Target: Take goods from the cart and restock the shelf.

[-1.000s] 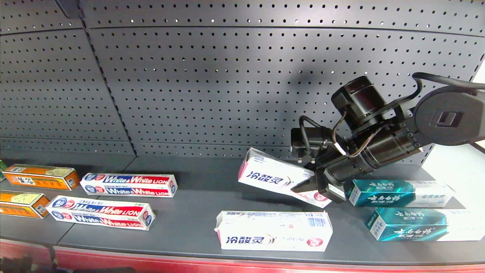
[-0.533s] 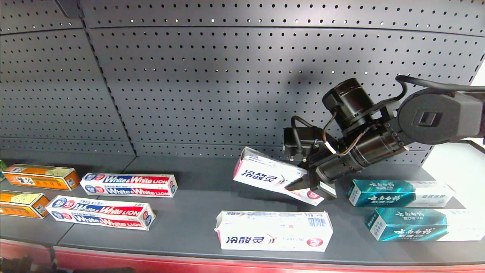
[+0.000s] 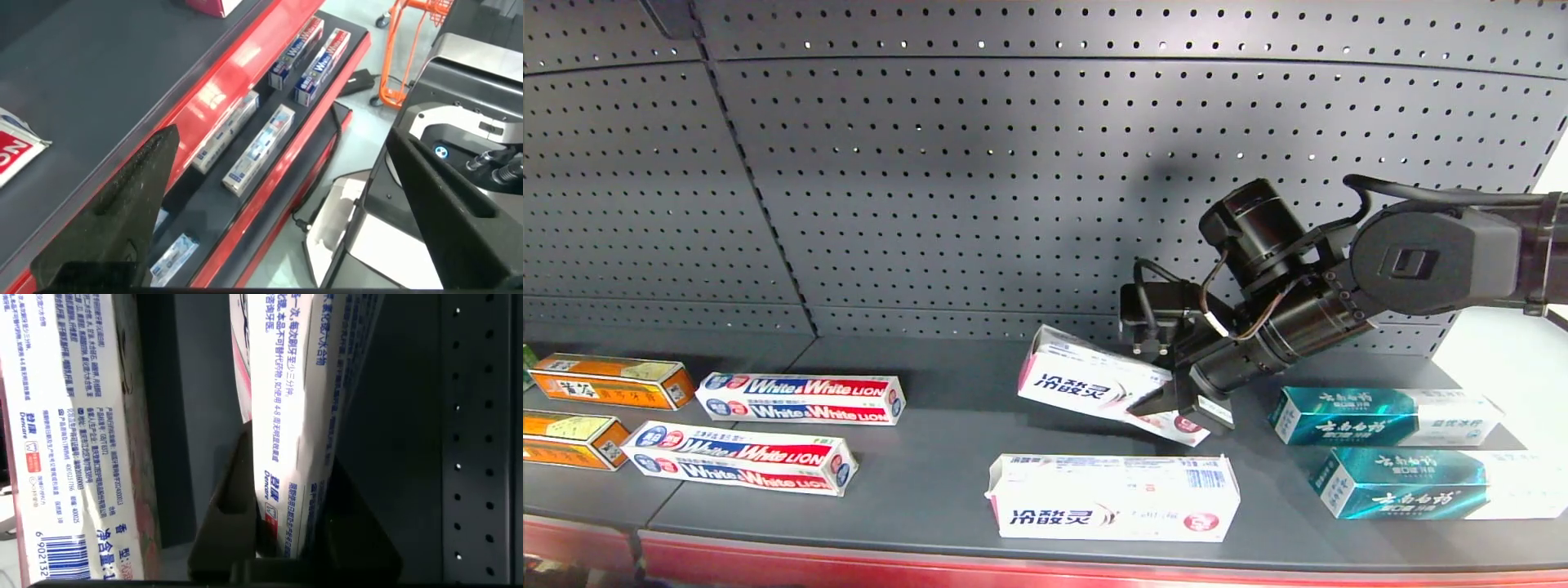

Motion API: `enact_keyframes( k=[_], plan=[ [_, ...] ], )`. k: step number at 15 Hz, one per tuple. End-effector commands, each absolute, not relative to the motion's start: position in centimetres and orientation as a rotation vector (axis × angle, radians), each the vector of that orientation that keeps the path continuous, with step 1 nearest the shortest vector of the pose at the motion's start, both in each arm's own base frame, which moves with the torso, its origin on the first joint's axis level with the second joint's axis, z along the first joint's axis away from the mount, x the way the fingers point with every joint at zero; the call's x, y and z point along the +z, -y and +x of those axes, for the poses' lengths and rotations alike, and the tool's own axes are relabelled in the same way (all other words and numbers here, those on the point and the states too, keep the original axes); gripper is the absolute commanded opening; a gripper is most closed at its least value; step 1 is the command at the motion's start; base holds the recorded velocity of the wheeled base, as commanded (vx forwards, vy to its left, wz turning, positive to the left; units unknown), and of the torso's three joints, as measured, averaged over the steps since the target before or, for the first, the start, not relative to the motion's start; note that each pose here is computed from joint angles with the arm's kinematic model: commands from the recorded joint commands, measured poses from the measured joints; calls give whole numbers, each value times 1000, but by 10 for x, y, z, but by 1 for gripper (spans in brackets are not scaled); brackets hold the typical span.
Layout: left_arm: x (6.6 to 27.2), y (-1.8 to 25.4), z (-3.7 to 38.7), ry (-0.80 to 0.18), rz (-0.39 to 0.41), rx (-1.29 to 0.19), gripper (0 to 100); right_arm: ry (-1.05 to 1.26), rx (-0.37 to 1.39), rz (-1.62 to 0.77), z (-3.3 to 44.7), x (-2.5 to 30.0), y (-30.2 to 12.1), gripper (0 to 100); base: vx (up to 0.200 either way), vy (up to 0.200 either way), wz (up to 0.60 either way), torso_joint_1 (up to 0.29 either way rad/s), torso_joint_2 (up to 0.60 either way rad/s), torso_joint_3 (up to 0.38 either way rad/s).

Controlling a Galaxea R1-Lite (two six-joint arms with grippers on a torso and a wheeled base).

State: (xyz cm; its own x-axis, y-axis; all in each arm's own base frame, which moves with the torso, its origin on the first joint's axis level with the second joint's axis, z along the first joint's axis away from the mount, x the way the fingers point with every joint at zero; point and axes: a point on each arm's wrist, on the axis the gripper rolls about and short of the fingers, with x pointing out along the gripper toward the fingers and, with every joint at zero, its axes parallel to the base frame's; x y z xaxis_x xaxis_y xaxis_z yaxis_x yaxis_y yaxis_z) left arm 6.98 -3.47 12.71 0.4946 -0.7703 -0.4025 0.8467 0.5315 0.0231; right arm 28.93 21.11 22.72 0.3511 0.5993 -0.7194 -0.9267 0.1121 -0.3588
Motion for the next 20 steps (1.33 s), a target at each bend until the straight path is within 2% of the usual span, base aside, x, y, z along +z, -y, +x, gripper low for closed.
enact_keyframes(
  k=[1, 20],
  plan=[
    [127, 35, 69, -367, 227, -990, 100, -458, 1178, -889, 290, 225, -211, 0, 0, 0, 0, 0, 0, 0],
    [124, 34, 66, -372, 217, -988, 100, -511, 1203, -897, 299, 204, -218, 0, 0, 0, 0, 0, 0, 0]
  ],
)
